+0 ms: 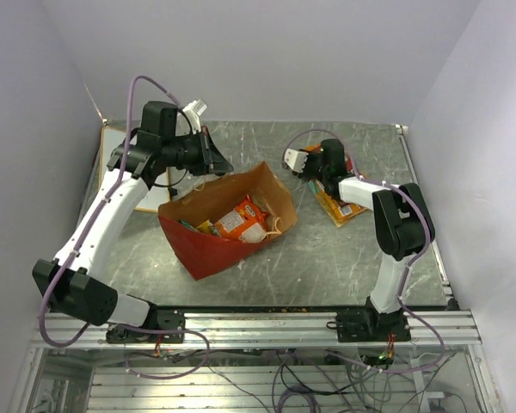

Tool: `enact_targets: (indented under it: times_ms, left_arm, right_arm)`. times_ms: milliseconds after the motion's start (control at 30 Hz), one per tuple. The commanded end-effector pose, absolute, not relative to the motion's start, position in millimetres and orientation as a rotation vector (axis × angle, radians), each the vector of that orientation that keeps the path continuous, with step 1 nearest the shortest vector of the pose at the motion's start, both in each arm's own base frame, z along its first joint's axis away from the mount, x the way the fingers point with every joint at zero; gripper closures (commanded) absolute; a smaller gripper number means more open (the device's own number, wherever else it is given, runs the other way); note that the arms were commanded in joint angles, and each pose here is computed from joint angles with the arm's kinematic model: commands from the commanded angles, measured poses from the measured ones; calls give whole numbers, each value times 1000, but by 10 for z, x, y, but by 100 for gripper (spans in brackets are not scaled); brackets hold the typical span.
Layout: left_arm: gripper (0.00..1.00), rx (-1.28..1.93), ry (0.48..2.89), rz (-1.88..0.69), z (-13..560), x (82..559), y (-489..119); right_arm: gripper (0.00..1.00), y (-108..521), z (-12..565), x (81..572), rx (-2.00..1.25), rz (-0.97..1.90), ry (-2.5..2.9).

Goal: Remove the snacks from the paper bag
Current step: Place the snack at the center of the board.

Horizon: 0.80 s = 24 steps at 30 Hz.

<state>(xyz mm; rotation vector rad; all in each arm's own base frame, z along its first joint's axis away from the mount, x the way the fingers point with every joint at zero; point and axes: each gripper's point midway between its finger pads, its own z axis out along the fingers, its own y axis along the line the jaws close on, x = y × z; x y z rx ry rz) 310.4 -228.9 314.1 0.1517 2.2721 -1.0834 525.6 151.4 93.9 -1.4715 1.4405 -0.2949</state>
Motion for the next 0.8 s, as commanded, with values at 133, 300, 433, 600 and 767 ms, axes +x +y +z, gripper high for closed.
enact_targets:
  times_ms: [133,300,433,600,767]
  left_arm:
    - [93,160,2096,-1355,3602,2894,-2536]
    - [93,235,2078,-1373,3591,2732,-2752]
    - [93,226,2082,-1442,3559,2543,-3015]
    - [93,234,2048,-1506,3555,2211,-3297]
    - [93,296,2092,-1539,3366,1786,-3555]
  right_arm:
    - [53,1653,1608,4607,-667,-1,1880]
    - [42,1870,2030,3734,-416,452,1848]
    - [37,1786,2439,3222,-394,547,1788]
    - [31,2120,2778,2430,-795,807,1567]
    - [31,2153,2929,2013,-1050,792,1394]
